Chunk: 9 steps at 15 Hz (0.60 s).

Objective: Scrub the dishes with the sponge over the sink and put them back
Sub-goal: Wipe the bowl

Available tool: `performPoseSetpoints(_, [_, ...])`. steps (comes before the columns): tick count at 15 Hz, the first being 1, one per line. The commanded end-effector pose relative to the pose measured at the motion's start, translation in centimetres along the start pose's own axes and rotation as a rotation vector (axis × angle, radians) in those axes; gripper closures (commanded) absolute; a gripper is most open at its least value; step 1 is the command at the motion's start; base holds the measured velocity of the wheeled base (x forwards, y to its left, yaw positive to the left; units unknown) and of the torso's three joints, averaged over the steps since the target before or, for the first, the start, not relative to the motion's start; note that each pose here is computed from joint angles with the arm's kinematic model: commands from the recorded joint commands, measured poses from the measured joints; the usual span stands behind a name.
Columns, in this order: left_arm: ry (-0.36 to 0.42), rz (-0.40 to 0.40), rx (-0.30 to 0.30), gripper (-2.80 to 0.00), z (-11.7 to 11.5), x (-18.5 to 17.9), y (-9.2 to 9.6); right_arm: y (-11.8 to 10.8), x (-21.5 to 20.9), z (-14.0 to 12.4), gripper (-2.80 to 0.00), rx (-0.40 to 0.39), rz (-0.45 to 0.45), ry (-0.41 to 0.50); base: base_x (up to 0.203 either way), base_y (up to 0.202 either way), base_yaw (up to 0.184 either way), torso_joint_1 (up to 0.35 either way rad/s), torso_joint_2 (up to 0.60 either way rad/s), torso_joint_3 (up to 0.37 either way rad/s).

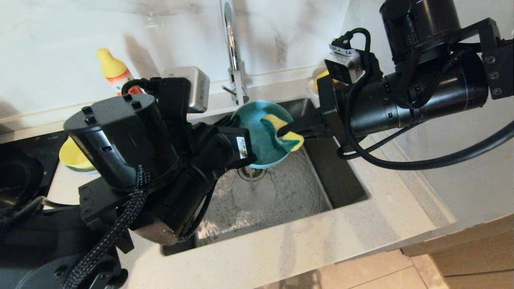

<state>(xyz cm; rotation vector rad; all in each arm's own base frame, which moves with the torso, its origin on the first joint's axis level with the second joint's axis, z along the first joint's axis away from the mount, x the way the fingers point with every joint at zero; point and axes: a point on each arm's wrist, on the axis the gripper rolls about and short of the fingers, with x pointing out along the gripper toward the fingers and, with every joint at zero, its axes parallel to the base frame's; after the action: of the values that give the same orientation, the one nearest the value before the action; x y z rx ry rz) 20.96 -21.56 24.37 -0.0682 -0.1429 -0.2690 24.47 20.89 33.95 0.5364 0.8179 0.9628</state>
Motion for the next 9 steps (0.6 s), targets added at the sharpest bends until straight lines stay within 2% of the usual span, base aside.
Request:
performPoseSetpoints(1, [-0.006,0.011,0.003,0.0,-0.2,0.4,-0.1,0.4,-0.4,-0.4,0.0,-0.001,0.008,0.008,0.0,0.0,0.0,0.0,0.0,0.0])
performPoseSetpoints(5, [-0.051,0.025,0.022,0.0,-0.1,0.7,-0.2,1.0,0.3,-1.1,0.0,0.014,0.01,0.047,0.0,0.0,0.0,0.0,0.0,0.0])
performPoseSetpoints(9, [-0.082,0.026,0.029,0.0,0.4,0.6,-0.2,1.7,-0.2,-0.5,0.0,0.001,-0.02,0.012,0.0,0.0,0.0,0.0,0.0,0.0])
